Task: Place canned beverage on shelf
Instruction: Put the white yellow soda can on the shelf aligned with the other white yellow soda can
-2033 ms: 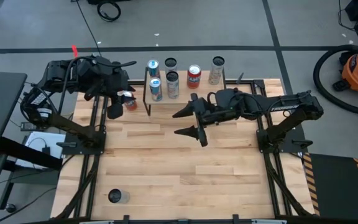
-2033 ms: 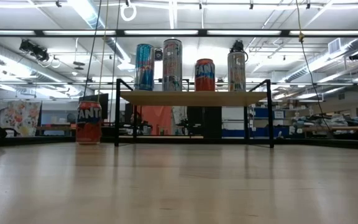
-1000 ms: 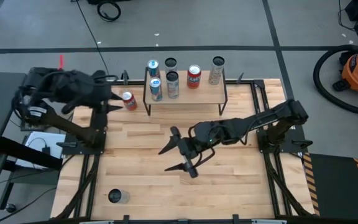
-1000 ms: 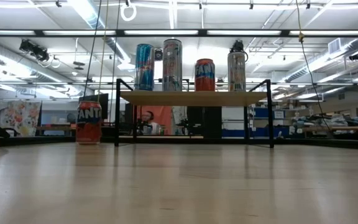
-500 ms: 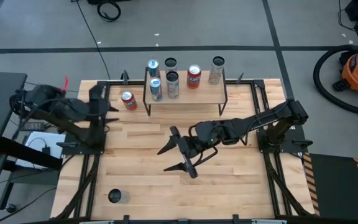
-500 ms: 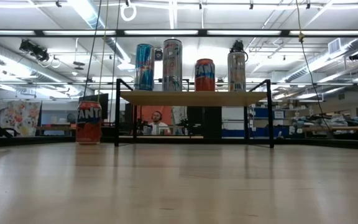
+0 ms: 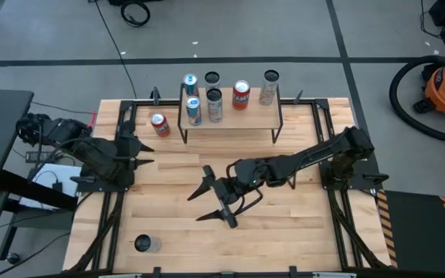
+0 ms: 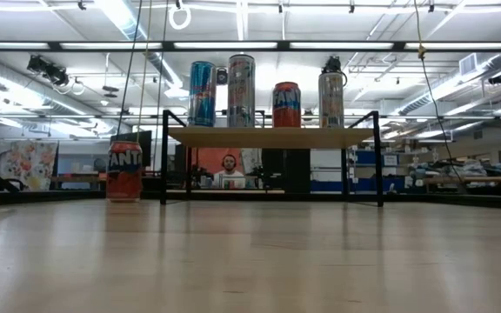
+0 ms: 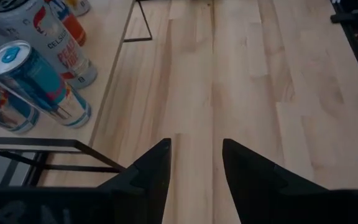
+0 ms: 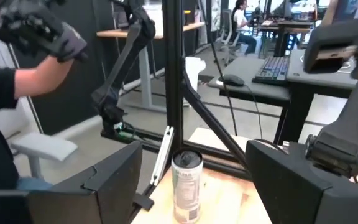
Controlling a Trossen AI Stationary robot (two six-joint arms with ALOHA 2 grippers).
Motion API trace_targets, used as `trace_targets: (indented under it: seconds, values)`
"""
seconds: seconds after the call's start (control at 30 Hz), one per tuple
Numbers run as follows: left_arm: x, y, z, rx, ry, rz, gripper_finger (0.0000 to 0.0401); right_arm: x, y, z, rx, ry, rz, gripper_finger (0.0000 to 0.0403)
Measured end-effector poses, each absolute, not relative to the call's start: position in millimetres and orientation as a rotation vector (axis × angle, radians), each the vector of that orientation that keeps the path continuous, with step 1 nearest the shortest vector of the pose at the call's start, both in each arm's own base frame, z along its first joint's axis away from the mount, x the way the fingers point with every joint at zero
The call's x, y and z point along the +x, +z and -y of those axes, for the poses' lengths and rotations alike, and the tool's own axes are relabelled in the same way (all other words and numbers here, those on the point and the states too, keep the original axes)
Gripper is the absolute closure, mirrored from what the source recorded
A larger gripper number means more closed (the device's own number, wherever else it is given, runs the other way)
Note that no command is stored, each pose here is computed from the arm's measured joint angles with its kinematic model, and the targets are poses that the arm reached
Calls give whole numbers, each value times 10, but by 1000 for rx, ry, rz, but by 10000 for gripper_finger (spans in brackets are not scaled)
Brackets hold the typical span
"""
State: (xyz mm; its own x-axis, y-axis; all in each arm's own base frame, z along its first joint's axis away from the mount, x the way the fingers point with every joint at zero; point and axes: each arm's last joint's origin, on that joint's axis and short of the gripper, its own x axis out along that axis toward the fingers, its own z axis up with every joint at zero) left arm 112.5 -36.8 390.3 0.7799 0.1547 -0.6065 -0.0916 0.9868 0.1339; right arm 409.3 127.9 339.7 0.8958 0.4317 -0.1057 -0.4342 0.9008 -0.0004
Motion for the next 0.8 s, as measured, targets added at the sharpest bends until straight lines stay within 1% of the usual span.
trace_targets:
  seconds: [0.23, 0.4, 0.53, 0.67, 0.8]
  values:
    - [1130, 3933, 369, 73, 129, -611, 245, 4328, 3038, -1344, -36, 459, -112, 106]
    - [1134, 3967, 356, 75, 169, -564, 245, 4464, 2770, -1413, -41, 473, -117, 106]
    - [1147, 3986, 361, 59, 173, -541, 245, 4535, 2585, -1503, -98, 484, -94, 106]
    - [1155, 3997, 364, 46, 176, -526, 245, 4601, 2446, -1526, -120, 437, -75, 106]
    - [1162, 4010, 364, 41, 187, -509, 245, 4695, 2287, -1528, -105, 379, -15, 106]
